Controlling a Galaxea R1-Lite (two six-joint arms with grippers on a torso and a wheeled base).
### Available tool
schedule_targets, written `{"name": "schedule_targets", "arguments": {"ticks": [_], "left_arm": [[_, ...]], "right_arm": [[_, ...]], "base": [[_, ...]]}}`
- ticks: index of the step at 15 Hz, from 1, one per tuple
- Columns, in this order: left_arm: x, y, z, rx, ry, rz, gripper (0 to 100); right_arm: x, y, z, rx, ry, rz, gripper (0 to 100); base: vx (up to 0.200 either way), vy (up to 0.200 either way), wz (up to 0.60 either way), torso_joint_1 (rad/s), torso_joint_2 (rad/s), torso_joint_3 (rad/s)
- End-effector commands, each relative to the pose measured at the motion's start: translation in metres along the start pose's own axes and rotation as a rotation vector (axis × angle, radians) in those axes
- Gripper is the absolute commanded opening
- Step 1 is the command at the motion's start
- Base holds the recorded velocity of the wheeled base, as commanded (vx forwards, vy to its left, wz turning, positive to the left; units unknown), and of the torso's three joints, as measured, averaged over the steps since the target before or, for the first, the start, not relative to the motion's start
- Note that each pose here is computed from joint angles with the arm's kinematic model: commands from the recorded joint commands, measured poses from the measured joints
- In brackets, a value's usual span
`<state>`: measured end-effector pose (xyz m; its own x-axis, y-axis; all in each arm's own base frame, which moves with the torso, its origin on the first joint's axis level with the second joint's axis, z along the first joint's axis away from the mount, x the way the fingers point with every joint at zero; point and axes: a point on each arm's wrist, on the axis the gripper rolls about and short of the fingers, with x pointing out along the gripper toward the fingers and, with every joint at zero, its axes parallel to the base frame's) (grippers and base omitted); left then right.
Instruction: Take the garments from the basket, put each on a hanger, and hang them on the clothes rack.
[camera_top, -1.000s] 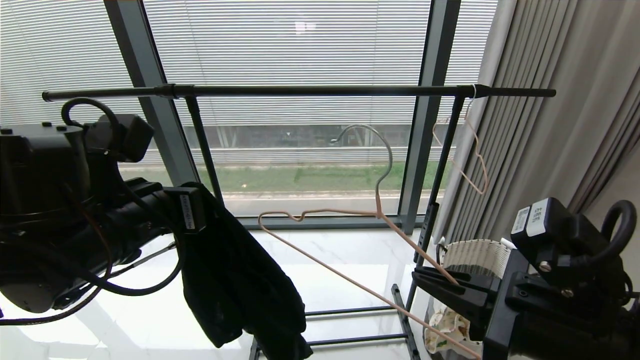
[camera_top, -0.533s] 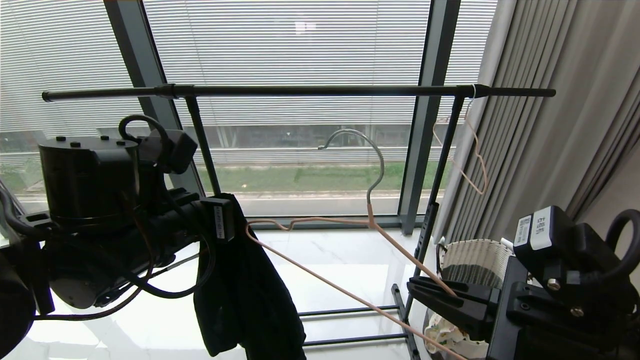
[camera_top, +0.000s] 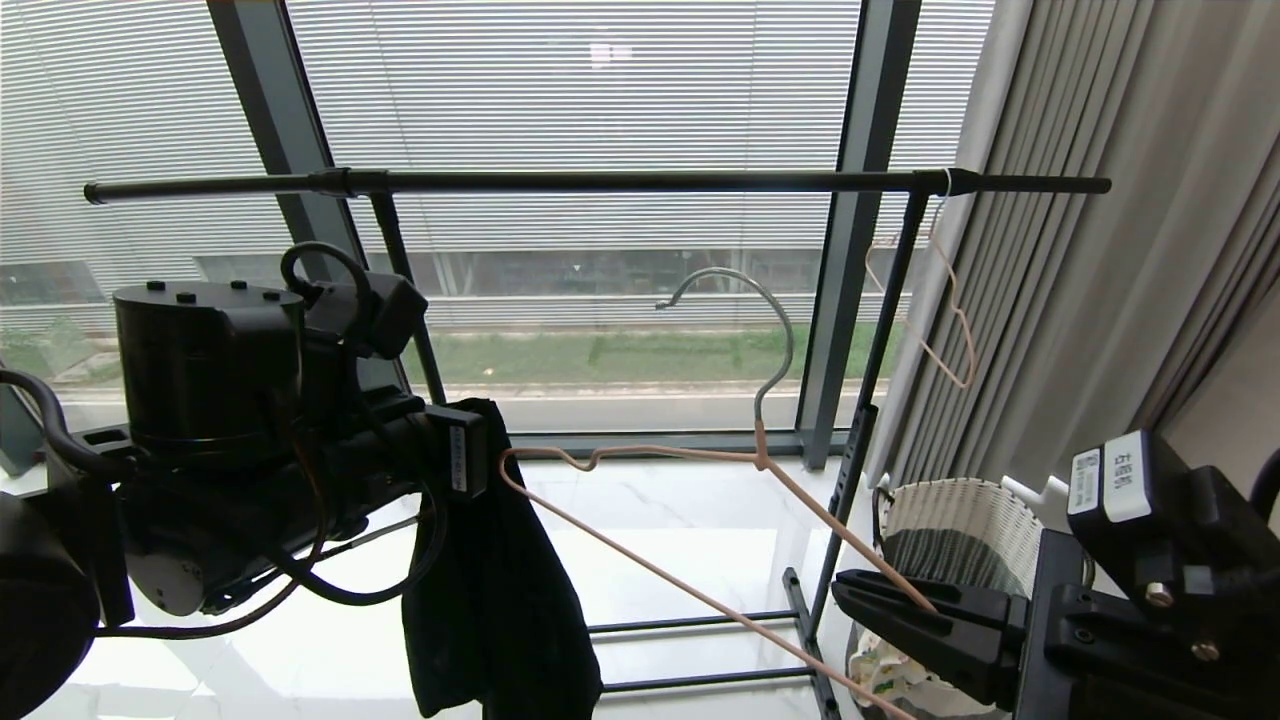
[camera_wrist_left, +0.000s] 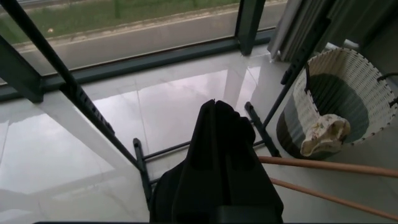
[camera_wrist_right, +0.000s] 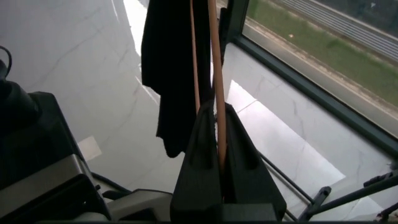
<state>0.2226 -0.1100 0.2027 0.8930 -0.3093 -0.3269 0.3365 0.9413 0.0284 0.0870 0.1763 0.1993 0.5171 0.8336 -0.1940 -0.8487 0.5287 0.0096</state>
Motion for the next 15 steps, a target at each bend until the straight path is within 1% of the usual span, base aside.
{"name": "schedule_targets", "arguments": {"ticks": [1,4,7,8,9,10,13,15], "left_arm": [[0.000,0.000,0.000,0.012,0.000,-0.010,0],[0.000,0.000,0.000,0.024,0.000,-0.012,0],[-0.004,-0.003,0.002,0.028,-0.011,-0.066,0],[-0.004,-0.003,0.002,0.036,-0.011,-0.071,0],[-0.002,-0.002,0.001,0.051,-0.008,-0.068,0],[-0.001,-0.001,0.002,0.052,-0.011,-0.061,0],[0.002,0.008,0.004,0.041,-0.011,-0.024,0],[0.001,0.010,0.004,0.038,-0.016,-0.023,0]], "right_arm": [[-0.002,0.003,0.001,-0.003,-0.004,0.019,0],[-0.002,0.010,0.000,-0.010,0.000,0.051,0],[0.001,0.010,-0.001,-0.011,0.010,0.053,0],[0.001,0.011,0.000,-0.012,0.007,0.058,0],[-0.001,0.013,-0.001,-0.018,0.005,0.070,0],[-0.003,0.014,0.000,-0.019,0.002,0.076,0],[-0.006,0.014,-0.002,-0.023,0.022,0.080,0],[-0.007,0.014,-0.001,-0.022,0.021,0.080,0]], "base": [[0.000,0.000,0.00,0.000,0.00,0.000],[0.000,0.000,0.00,0.000,0.00,0.000],[0.000,0.000,0.00,0.000,0.00,0.000],[0.000,0.000,0.00,0.000,0.00,0.000],[0.000,0.000,0.00,0.000,0.00,0.000],[0.000,0.000,0.00,0.000,0.00,0.000],[0.000,0.000,0.00,0.000,0.00,0.000],[0.000,0.000,0.00,0.000,0.00,0.000]]}}
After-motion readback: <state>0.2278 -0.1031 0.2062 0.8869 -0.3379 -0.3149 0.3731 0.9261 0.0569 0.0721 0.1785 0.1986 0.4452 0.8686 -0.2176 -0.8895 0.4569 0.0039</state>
